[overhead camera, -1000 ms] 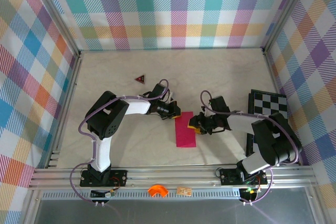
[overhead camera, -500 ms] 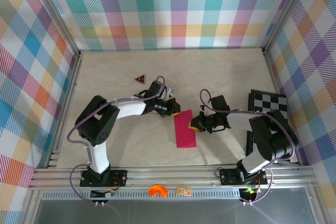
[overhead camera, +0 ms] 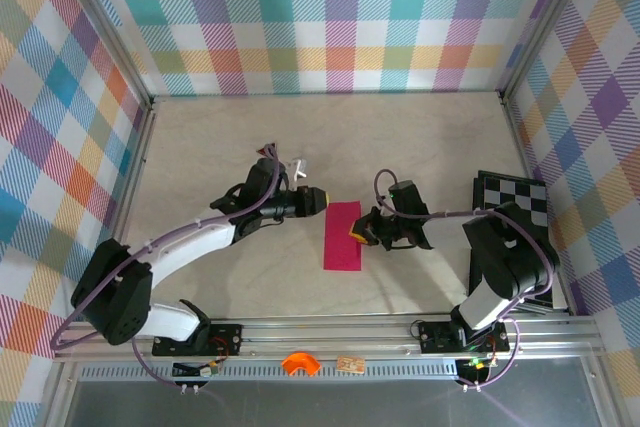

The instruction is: Fold a paper plane with a square sheet of paper (pick it up from the middle)

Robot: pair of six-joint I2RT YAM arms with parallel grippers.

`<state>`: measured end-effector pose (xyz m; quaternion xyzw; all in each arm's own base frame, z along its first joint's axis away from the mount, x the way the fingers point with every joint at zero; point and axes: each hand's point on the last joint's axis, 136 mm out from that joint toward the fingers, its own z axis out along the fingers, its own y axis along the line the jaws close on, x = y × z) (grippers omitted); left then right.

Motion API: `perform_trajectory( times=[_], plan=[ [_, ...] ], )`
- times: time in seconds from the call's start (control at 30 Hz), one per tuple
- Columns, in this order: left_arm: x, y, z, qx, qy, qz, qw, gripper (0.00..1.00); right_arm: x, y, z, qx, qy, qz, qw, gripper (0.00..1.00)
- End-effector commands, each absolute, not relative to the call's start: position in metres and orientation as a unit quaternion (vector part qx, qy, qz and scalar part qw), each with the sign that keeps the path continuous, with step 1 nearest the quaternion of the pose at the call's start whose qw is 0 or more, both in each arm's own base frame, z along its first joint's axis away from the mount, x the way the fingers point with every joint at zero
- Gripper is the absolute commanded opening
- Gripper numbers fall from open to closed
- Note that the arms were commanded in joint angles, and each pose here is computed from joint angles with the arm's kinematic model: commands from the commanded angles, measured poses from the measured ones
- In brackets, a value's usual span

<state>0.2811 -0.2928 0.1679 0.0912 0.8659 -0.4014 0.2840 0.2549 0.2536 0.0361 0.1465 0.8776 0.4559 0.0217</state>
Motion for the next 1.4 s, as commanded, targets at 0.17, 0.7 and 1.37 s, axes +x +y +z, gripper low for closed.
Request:
perform_trajectory(
  times=[0.17, 0.7, 1.37],
  plan=[
    [0.234, -0.305, 0.145, 0.216, 0.872, -0.305, 0.318, 0.35, 0.258, 0.252, 0.048, 0.118, 0.884, 0.451, 0.042, 0.16],
    [0.170, -0.351, 0.087, 0.445, 0.830, -0.063, 0.331, 0.65, 0.258, 0.253, 0.056, 0.086, 0.881, 0.463, 0.044, 0.07],
    [0.187, -0.355, 0.069, 0.481, 0.786, 0.109, 0.374, 0.60, 0.259, 0.252, 0.055, 0.095, 0.881, 0.462, 0.043, 0.09]
  ],
)
